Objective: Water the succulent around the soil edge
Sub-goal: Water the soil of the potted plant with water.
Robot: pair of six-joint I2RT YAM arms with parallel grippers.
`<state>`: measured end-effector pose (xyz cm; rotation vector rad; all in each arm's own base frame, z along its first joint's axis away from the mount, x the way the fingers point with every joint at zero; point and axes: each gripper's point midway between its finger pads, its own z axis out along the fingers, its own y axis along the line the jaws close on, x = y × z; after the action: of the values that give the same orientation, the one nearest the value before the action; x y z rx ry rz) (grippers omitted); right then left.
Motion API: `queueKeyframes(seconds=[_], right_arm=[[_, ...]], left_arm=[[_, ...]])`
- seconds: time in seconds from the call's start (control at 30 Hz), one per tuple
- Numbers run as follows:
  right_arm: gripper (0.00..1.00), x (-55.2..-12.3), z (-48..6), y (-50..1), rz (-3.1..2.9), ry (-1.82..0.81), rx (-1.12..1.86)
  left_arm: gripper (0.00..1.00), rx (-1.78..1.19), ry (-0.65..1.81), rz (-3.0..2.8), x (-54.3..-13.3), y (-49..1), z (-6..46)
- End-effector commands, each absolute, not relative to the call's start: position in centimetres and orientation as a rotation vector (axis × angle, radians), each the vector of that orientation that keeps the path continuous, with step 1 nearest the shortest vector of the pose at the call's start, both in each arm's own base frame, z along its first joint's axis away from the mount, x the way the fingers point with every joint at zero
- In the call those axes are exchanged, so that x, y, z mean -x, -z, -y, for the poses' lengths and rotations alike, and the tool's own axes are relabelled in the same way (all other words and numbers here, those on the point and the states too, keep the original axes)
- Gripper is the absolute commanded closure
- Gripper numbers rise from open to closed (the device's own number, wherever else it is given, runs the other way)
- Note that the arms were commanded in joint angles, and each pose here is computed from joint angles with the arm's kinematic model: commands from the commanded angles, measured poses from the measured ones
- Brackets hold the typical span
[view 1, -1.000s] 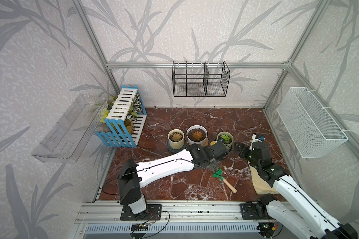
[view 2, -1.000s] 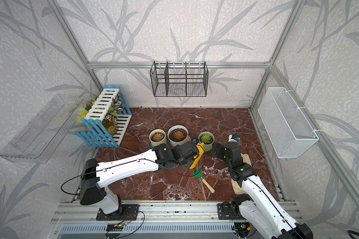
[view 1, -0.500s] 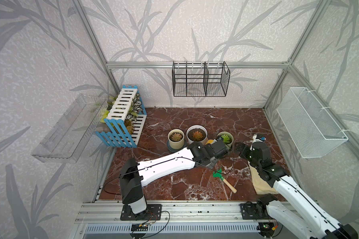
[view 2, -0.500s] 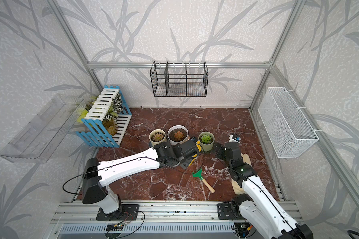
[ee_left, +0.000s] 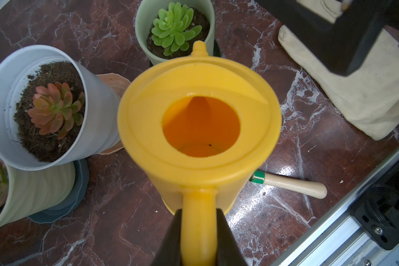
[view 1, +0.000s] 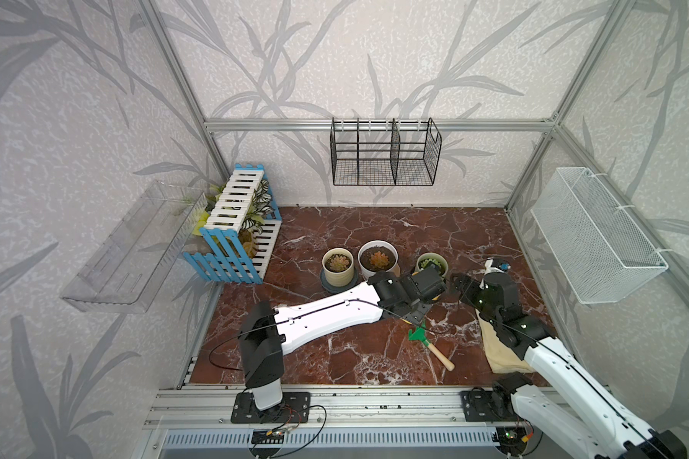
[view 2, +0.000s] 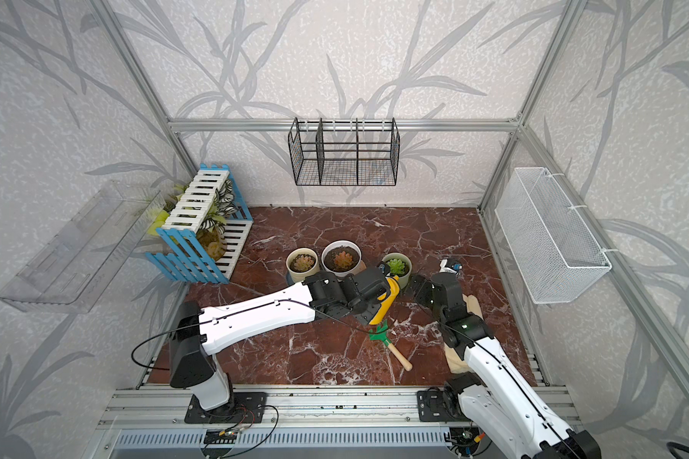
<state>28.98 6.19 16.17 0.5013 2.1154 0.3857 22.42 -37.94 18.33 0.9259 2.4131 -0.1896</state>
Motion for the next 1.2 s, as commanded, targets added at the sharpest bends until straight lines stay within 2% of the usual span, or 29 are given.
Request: queueKeyframes(seconds=[0.0,0.73,1.17], right_arm=[[0.02,-29.1,-5.8,-17.4,-2.083,-0.376,-0.514],[0.02,-29.2,-5.7,-17.3,-2.085,-0.370,-0.518],[0.02,-29.2,-5.6,-17.2,-2.084,-0.364,-0.521]], left_arm=[[1.00,-0.928,0.249,-2.370,-22.7,-19.8,39.3],[1.00,-0.753,0.224,-2.365,-24.9,-20.6,34.5],[1.00,-0.794,0.317,-2.354,-24.5,-20.3,36.2]])
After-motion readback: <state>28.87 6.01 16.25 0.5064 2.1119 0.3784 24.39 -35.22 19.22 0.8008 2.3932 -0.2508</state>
